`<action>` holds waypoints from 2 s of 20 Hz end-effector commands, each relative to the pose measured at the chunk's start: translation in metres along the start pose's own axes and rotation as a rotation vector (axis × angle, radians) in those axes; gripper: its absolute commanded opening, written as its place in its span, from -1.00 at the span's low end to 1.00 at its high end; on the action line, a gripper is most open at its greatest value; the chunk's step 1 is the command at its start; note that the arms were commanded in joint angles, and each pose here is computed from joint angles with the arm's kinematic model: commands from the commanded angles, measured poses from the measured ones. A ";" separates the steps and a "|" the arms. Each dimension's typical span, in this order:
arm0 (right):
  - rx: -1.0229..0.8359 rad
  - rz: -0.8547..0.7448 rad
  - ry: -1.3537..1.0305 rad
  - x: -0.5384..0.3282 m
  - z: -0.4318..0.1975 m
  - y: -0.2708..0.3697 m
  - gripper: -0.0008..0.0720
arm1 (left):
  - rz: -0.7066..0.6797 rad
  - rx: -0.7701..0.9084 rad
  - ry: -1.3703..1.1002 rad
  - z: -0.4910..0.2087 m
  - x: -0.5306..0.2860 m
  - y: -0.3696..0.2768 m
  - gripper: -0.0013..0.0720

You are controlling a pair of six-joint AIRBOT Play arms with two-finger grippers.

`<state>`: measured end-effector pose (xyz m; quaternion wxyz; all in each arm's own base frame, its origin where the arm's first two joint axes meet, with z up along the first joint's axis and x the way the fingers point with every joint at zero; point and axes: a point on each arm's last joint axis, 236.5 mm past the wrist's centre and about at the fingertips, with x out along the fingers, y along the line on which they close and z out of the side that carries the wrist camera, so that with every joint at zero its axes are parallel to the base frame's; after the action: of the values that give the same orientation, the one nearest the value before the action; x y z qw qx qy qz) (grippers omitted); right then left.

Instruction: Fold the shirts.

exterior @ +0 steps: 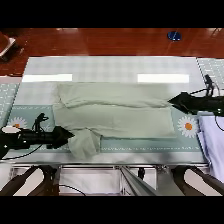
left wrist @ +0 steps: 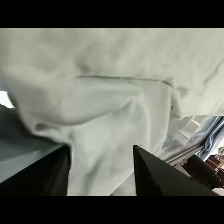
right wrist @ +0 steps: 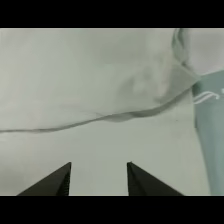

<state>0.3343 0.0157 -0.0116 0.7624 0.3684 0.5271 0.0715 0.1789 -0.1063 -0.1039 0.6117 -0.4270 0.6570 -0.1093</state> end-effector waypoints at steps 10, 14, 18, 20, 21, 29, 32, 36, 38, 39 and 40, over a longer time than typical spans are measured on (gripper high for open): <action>0.224 -0.220 0.406 -0.001 -0.139 -0.096 0.15 | -0.011 0.037 -0.084 0.015 0.015 -0.013 -0.92; 0.237 -0.196 0.370 0.021 -0.126 -0.094 0.15 | -0.011 0.037 -0.082 0.015 0.015 -0.013 -0.92; 0.220 -0.147 0.325 0.040 -0.104 -0.080 -0.07 | -0.011 0.038 -0.084 0.015 0.015 -0.013 -0.92; 0.113 -0.117 0.322 0.041 -0.090 -0.065 -0.93 | -0.015 0.064 -0.092 0.019 0.012 -0.018 -0.92; 0.066 -0.091 0.325 0.036 -0.082 -0.053 -0.92 | -0.026 0.083 -0.096 0.023 0.007 -0.025 -0.92; -0.163 -0.026 0.187 0.013 0.017 0.017 -0.92 | -0.071 0.252 -0.429 0.144 -0.077 -0.115 -0.92; -0.187 -0.035 0.160 0.037 0.046 0.028 -0.92 | -0.064 0.331 -0.386 0.176 -0.059 -0.150 -0.92; -0.144 -0.043 0.157 0.060 0.075 0.024 -0.92 | -0.087 0.329 -0.369 0.231 -0.050 -0.184 -0.92; -0.141 -0.043 0.159 0.068 0.086 0.021 -0.92 | -0.098 0.324 -0.377 0.253 -0.051 -0.195 -0.92; -0.139 -0.042 0.157 0.072 0.091 0.020 -0.92 | -0.089 0.323 -0.364 0.261 -0.048 -0.195 -0.92; -0.136 -0.042 0.157 0.076 0.096 0.018 -0.92 | -0.068 0.315 -0.345 0.267 -0.043 -0.190 -0.92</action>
<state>0.4359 0.0233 -0.0322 0.7437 0.2931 0.5879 0.1238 0.4694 -0.0922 0.0014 0.7772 -0.3623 0.4889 -0.1603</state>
